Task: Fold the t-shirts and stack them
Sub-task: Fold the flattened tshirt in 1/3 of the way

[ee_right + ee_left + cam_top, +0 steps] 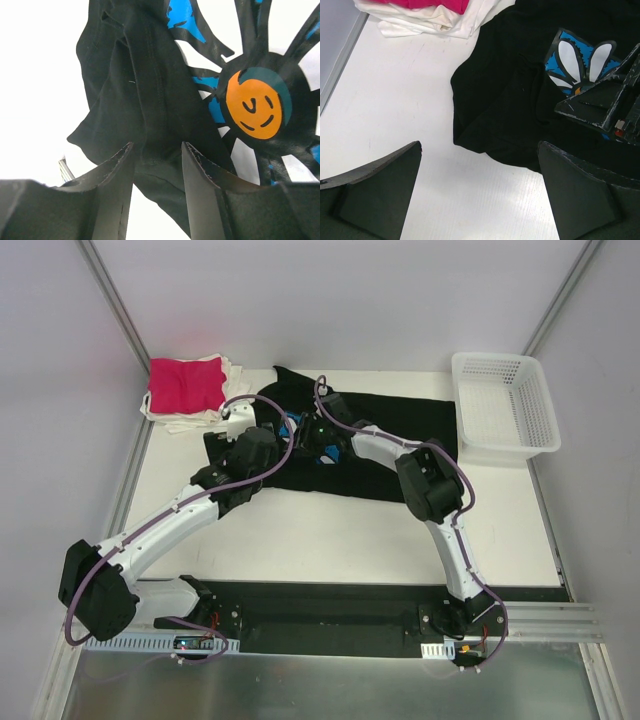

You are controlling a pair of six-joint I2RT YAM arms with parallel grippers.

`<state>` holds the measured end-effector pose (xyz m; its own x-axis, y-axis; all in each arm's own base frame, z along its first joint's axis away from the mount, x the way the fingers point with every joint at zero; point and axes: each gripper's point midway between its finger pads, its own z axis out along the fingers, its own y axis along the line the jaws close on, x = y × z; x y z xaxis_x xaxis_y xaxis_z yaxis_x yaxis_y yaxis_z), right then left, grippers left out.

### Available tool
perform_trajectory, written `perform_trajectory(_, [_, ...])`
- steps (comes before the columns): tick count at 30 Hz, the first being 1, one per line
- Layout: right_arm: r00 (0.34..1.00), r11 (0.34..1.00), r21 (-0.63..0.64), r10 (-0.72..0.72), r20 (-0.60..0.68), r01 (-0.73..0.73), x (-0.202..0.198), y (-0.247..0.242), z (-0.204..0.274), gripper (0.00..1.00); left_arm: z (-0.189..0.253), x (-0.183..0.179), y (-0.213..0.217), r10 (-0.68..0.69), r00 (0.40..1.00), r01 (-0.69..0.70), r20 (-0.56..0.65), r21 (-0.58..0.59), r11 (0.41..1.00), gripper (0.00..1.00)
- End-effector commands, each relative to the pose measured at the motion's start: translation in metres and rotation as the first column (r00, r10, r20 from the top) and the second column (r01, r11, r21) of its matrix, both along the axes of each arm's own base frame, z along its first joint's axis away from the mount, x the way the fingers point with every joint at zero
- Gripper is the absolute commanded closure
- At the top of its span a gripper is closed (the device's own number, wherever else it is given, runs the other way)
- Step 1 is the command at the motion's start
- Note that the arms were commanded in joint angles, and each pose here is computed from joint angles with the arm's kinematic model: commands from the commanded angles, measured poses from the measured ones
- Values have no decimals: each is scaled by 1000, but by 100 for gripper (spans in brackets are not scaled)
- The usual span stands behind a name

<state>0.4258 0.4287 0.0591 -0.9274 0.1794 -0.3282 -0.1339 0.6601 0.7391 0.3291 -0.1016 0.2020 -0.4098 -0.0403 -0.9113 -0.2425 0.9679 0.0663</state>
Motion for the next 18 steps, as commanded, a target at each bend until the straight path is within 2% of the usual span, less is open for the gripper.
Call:
perform_trajectory(1, [999,999,34,23,28,-24,-9,12,20,55,4,3,-5,-14,1000,14,16,-3,1000,1])
perform_trajectory(10, [999,999,38,33,21,-33,-25,12,22,53,4,2,-5,-19,1000,19,18,-9,1000,1])
perform_trajectory(18, [999,998,45,32,26,-33,-22,16,23,53,2,2,-7,-28,1000,28,12,-14,1000,1])
